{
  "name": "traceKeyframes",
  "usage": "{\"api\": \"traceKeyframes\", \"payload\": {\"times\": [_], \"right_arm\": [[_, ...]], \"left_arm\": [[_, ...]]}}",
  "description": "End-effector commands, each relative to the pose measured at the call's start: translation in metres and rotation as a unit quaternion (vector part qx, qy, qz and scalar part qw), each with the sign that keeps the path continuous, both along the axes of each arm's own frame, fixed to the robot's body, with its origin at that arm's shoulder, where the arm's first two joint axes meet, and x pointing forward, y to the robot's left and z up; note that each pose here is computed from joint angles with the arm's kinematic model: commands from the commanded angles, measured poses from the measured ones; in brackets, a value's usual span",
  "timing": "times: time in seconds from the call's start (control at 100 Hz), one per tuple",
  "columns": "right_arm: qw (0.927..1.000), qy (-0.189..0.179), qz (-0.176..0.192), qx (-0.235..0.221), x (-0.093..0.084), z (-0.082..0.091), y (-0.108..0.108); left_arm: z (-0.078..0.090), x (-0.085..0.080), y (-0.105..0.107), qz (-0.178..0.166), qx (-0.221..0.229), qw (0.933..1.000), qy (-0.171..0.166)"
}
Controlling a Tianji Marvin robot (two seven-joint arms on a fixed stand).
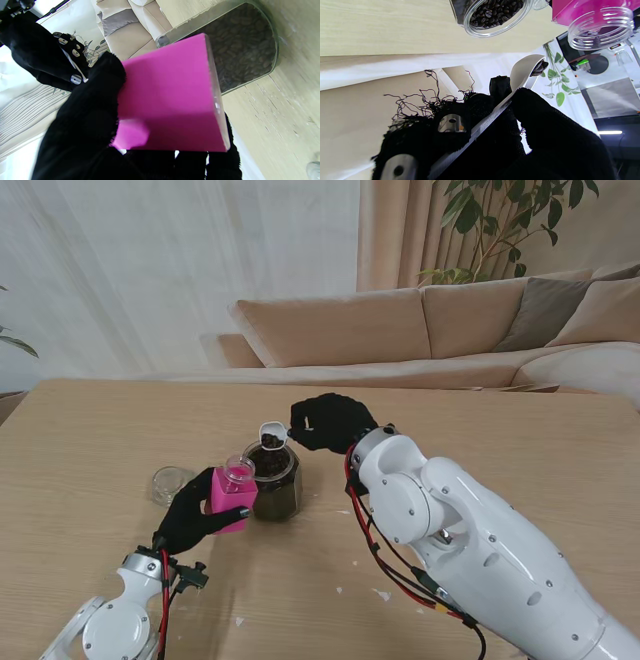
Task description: Portion coffee beans from the glass jar into the coffee jar
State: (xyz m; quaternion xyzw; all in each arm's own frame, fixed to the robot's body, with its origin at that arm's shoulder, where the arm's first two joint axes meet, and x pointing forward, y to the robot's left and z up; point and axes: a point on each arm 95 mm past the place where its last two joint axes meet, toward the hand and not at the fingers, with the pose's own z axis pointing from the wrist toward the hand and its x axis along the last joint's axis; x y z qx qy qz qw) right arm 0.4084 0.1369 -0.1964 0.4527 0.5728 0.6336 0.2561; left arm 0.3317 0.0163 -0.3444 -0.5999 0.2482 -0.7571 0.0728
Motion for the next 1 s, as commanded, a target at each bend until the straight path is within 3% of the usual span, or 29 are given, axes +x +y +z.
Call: {"api": "traceKeyframes", "payload": {"times": [0.0, 0.66, 0.99], "right_arm": [[0.9999, 0.001, 0.013, 0.0, -0.007, 0.0, 0.005], [0.9971, -0.036, 0.06, -0.028, -0.026, -0.004, 0.021], [0.9933, -0.077, 0.07, -0.05, -0.032, -0.007, 0.023]], "left_arm": [[0.001, -0.002, -0.007, -0.011, -0.002, 0.9999, 0.005], [0.002, -0.003, -0.014, -0.015, -0.003, 0.9998, 0.014], [0.004, -0.002, -0.015, -0.016, -0.009, 0.9997, 0.017]]}}
